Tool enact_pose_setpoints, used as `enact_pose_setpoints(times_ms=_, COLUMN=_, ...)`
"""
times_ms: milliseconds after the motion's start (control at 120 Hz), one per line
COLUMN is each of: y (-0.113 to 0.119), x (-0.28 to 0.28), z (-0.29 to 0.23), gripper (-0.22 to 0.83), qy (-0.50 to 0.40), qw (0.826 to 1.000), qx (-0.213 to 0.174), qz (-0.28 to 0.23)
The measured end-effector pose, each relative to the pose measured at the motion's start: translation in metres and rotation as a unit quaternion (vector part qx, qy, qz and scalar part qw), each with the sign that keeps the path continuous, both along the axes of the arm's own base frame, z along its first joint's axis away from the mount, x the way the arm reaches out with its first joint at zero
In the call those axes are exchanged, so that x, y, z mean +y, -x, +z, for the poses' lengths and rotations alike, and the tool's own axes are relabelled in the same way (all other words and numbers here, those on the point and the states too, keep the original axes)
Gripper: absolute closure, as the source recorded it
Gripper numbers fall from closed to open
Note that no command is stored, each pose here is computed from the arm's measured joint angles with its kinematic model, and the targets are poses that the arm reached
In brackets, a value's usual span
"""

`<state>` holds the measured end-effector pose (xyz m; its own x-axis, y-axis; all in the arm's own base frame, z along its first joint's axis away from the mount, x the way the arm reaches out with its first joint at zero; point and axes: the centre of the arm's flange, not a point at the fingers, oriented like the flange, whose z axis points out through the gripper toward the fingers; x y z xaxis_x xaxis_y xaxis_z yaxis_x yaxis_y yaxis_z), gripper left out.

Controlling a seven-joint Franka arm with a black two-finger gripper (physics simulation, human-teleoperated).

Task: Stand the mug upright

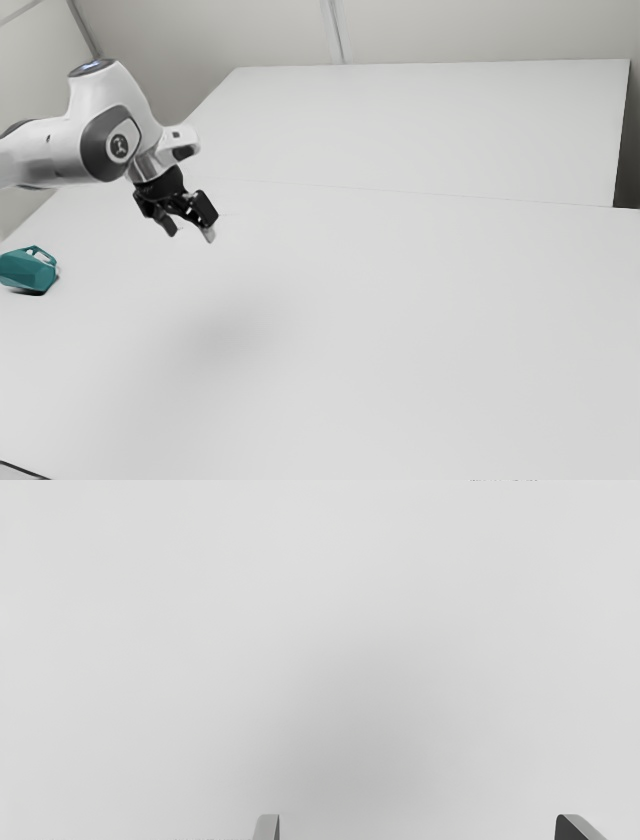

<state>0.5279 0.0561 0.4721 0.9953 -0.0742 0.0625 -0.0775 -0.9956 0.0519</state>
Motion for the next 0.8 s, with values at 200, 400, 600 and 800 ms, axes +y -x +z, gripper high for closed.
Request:
enact_pose_setpoints(times_ms=200, y=0.018, x=0.036, z=-0.006, gripper=0.0, qy=0.026, qw=0.999, qx=-0.026, qz=-0.005)
enact_pose_setpoints(times_ms=400, y=0.041, x=0.085, z=-0.009, gripper=0.0, qy=0.049, qw=0.998, qx=-0.045, qz=0.005)
enact_pose_setpoints(times_ms=600, y=0.081, x=0.172, z=-0.024, gripper=0.0, qy=0.076, qw=0.995, qx=-0.052, qz=0.044)
enact_pose_setpoints(times_ms=800, y=0.114, x=0.257, z=-0.048, gripper=0.0, qy=0.094, qw=0.992, qx=-0.056, qz=0.057)
